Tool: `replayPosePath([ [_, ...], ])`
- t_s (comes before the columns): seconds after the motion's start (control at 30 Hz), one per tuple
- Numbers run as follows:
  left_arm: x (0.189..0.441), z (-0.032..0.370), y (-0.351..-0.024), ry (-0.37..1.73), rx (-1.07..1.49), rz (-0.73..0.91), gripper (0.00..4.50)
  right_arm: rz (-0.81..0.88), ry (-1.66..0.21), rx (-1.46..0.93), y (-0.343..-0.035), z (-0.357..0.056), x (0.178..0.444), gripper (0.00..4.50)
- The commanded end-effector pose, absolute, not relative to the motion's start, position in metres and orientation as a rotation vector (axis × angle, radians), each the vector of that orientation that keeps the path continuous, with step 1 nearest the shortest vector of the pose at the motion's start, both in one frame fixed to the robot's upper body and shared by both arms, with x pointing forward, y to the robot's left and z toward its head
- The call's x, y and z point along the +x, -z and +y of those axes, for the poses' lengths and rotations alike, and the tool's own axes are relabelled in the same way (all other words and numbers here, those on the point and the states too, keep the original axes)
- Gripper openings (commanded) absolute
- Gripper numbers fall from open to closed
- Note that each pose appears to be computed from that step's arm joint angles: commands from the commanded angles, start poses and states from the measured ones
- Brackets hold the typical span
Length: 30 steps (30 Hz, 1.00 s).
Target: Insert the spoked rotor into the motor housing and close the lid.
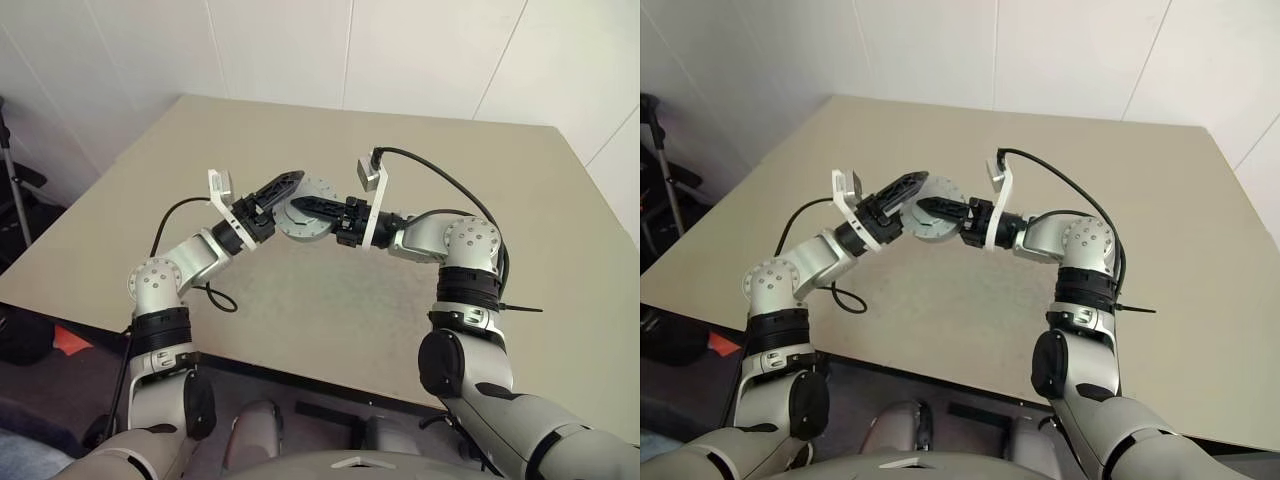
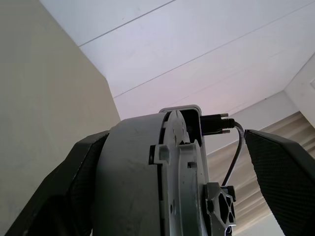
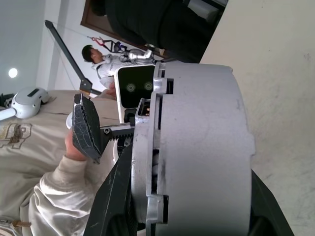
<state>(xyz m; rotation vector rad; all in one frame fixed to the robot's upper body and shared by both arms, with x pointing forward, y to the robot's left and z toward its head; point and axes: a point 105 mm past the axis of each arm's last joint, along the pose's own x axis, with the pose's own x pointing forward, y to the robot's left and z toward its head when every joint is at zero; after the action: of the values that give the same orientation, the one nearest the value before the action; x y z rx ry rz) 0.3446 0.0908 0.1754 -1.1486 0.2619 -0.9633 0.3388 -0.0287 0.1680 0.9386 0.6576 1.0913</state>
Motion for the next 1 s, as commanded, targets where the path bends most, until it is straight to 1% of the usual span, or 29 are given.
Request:
replayPosePath([
  [0.03,0.345,0.089,-0.180,0.979,-1.141,0.250,4.19,0.576,-1.123,0.936,-0.186,-0.030,0.341,2.10],
  [0.07,0.345,0.088,-0.180,0.979,-1.140,0.252,4.08,0.575,-1.121,0.936,-0.186,-0.030,0.341,2.10],
  [0.1,0.345,0.088,-0.180,0.979,-1.140,0.255,3.88,0.574,-1.119,0.936,-0.186,-0.030,0.341,2.10],
  [0.13,0.345,0.088,-0.179,0.980,-1.139,0.258,3.62,0.573,-1.117,0.936,-0.186,-0.030,0.341,2.10],
  [0.27,0.345,0.088,-0.178,0.978,-1.140,0.265,2.35,0.570,-1.107,0.936,-0.185,-0.031,0.343,2.10],
  [0.3,0.345,0.088,-0.178,0.978,-1.140,0.266,2.20,0.570,-1.105,0.935,-0.185,-0.031,0.343,2.10],
  [0.73,0.342,0.085,-0.175,0.985,-1.121,0.275,2.16,0.564,-1.098,0.932,-0.185,-0.031,0.344,2.10],
  [1.0,0.347,0.087,-0.169,0.938,-1.127,0.279,2.16,0.549,-1.079,0.914,-0.183,-0.035,0.347,2.10],
])
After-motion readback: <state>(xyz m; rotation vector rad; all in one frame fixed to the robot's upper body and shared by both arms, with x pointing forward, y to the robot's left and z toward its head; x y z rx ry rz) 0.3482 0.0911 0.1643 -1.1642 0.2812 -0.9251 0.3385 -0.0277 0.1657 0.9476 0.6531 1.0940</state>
